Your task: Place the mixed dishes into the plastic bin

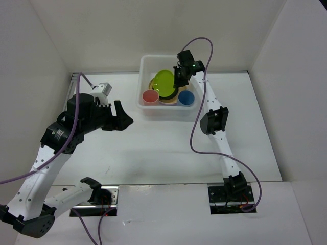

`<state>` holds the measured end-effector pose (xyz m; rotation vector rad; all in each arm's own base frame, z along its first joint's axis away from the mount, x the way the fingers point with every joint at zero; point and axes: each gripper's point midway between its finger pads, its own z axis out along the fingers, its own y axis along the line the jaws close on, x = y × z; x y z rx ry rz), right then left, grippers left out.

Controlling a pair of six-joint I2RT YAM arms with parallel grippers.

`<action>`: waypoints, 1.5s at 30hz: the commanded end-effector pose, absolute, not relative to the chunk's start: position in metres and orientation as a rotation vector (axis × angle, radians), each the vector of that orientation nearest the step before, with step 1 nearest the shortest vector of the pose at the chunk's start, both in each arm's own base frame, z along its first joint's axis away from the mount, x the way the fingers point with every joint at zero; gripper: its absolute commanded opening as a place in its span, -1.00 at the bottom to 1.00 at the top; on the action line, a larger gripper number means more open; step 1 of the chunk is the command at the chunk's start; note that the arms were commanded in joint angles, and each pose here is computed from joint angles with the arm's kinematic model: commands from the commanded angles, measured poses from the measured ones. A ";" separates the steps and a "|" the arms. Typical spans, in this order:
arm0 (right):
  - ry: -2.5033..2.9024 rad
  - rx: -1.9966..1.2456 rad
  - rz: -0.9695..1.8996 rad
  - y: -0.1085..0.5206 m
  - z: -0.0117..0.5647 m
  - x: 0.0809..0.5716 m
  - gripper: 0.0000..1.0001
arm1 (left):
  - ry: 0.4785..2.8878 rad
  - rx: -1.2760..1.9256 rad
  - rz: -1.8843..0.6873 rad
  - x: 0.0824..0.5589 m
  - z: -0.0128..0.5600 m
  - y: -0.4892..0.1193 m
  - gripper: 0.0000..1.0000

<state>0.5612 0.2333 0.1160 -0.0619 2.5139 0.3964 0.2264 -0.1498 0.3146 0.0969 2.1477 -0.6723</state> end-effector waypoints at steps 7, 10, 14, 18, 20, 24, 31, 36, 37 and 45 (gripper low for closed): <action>2.476 -0.089 0.387 0.238 0.129 0.562 -0.34 | 2.128 0.114 -0.662 0.229 0.316 -0.149 0.69; 2.475 -0.084 0.375 0.236 0.129 0.562 -0.16 | 2.128 0.114 -0.662 0.229 0.316 -0.149 0.69; 2.456 -0.068 0.371 0.235 0.138 0.564 0.09 | 2.126 0.124 -0.656 0.229 0.316 -0.149 0.69; 2.407 -0.047 0.357 0.226 0.162 0.567 0.34 | 2.126 0.124 -0.656 0.229 0.316 -0.149 0.69; 2.377 -0.036 0.371 0.226 0.178 0.566 0.39 | 2.126 0.124 -0.656 0.229 0.316 -0.149 0.69; 2.263 -0.025 0.381 0.220 0.241 0.559 0.45 | 2.117 0.124 -0.659 0.230 0.318 -0.149 0.69; 2.025 0.044 0.391 0.197 0.388 0.498 0.93 | 2.093 0.145 -0.653 0.232 0.324 -0.149 0.79; 1.988 0.122 0.294 0.193 0.431 0.433 1.00 | 2.010 0.173 -0.693 0.228 0.338 -0.151 1.00; 1.987 0.165 0.225 0.183 0.431 0.426 1.00 | 1.999 0.173 -0.695 0.229 0.340 -0.151 1.00; 2.070 0.181 0.285 0.168 0.423 0.332 1.00 | 1.907 0.144 -0.668 0.235 0.354 -0.145 1.00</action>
